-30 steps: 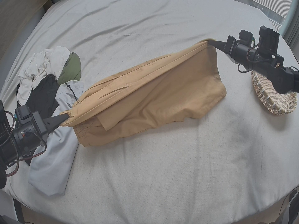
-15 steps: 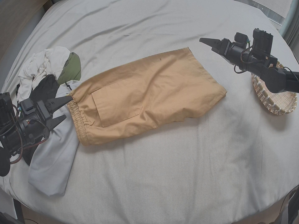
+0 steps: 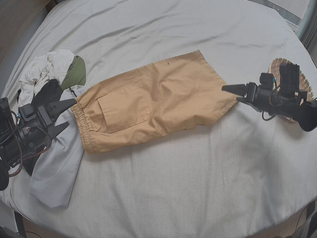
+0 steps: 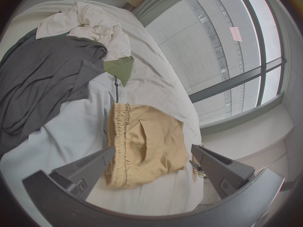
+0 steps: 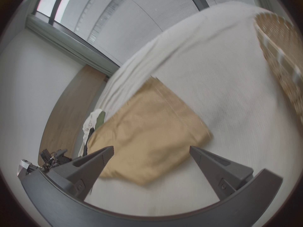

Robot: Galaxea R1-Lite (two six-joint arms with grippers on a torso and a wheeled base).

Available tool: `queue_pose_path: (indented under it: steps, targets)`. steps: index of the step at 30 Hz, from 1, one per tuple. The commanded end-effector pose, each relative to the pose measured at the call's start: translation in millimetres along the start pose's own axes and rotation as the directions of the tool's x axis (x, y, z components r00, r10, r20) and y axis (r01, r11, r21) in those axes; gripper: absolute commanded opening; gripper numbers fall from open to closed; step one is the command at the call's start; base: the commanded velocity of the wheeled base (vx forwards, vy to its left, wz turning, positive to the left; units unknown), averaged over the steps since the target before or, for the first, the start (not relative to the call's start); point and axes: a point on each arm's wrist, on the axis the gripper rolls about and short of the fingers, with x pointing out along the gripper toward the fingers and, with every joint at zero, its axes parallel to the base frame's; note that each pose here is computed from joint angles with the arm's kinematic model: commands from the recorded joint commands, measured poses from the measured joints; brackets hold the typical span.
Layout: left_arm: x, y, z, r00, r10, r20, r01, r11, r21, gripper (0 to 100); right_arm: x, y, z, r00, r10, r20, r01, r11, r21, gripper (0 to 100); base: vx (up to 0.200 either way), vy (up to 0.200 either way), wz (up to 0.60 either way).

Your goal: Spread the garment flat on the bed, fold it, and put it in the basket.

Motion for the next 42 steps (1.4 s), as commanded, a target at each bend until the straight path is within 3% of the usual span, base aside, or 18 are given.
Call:
queue_pose_path:
  steps: [1, 7, 11, 21, 28, 33, 34, 42]
  targets:
    - [-15, -13, -7, 0.999, -0.047, 0.004, 0.047, 0.999, 0.018, 100, -25, 3, -23, 0.999, -0.015, -0.045, 0.017, 0.999, 0.047, 100, 0.000, 0.000, 0.00]
    - [-15, -12, -11, 0.999, -0.045, -0.009, 0.045, 0.999, 0.014, 100, -5, -10, -31, 0.997, -0.024, -0.069, 0.030, 0.995, 0.090, 100, 0.000, 0.000, 0.00]
    - [-16, -12, -11, 0.999, -0.046, -0.006, 0.046, 0.999, 0.015, 100, 16, -18, -34, 1.000, -0.005, -0.026, 0.008, 0.993, 0.120, 100, 0.000, 0.000, 0.00]
    - [-19, -14, -10, 0.999, -0.050, 0.004, 0.050, 0.999, 0.019, 100, 59, -8, -44, 1.000, 0.020, 0.017, -0.022, 0.985, 0.169, 100, 0.000, 0.000, 0.00]
    - [-19, -13, -11, 0.999, -0.045, 0.000, 0.045, 0.999, 0.016, 100, 84, -10, -35, 0.977, 0.086, 0.195, -0.119, 0.979, 0.163, 100, 0.000, 0.000, 0.00]
    - [-19, -13, -12, 0.999, -0.046, -0.001, 0.046, 0.999, 0.016, 100, 85, -11, -34, 0.969, 0.074, 0.234, -0.118, 0.976, 0.182, 100, 0.000, 0.000, 0.00]
    - [-19, -13, -12, 0.999, -0.047, -0.003, 0.047, 0.999, 0.016, 100, 85, -11, -34, 0.969, 0.074, 0.234, -0.118, 0.976, 0.182, 0, 0.000, 0.000, 0.00]
    - [-20, -5, -19, 1.000, -0.018, -0.024, 0.018, 1.000, 0.001, 100, 73, -11, -31, 0.965, 0.039, 0.261, -0.091, 0.977, 0.191, 0, 0.000, 0.000, 0.00]
